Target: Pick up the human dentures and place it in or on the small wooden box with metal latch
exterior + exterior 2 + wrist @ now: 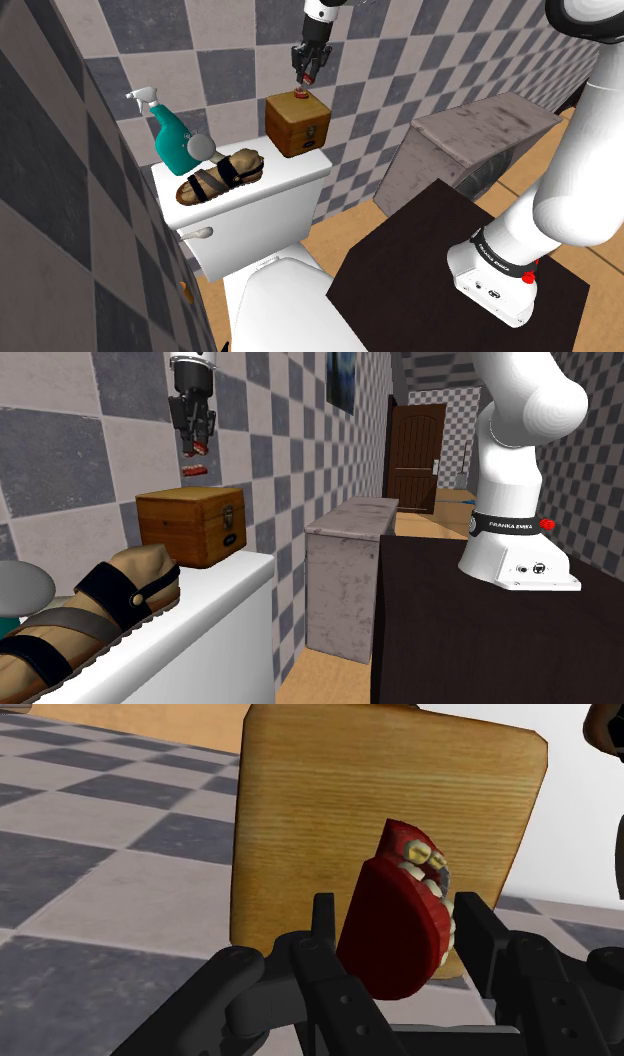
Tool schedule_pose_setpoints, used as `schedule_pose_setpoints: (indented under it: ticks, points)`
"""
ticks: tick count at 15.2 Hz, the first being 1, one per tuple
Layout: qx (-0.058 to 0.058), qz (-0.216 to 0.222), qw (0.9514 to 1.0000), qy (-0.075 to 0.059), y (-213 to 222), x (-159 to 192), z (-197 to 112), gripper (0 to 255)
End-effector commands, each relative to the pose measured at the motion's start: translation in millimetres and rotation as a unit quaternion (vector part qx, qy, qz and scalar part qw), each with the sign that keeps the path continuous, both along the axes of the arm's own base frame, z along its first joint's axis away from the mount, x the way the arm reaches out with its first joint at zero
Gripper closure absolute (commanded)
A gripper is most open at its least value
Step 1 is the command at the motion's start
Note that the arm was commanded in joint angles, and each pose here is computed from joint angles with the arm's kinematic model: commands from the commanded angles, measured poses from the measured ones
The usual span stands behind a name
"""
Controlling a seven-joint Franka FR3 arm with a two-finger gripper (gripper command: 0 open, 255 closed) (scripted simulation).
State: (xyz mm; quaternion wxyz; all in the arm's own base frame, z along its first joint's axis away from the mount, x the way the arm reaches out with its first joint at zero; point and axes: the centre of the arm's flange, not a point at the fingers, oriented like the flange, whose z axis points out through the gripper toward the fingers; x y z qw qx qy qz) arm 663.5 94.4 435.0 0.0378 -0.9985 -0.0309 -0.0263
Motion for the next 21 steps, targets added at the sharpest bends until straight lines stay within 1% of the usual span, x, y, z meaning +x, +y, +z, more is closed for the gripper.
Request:
schedule_pose_setpoints:
  ticks: [1,5,12,13,18,21]
  points:
    - [0.0,0.0,1.0,0.0,0.4,-0.4,-10.6,255]
    - [0.0,0.0,1.0,0.0,0.4,-0.5,-30.7,255]
    - [0.0,0.0,1.0,0.0,0.4,-0.4,-30.7,255]
    - [0.0,0.0,1.0,0.0,0.4,-0.4,-30.7,0]
    - [0.0,0.0,1.0,0.0,0.4,-0.4,-30.7,0]
    - [0.0,0.0,1.0,0.0,-2.6,-2.4,8.7,0]
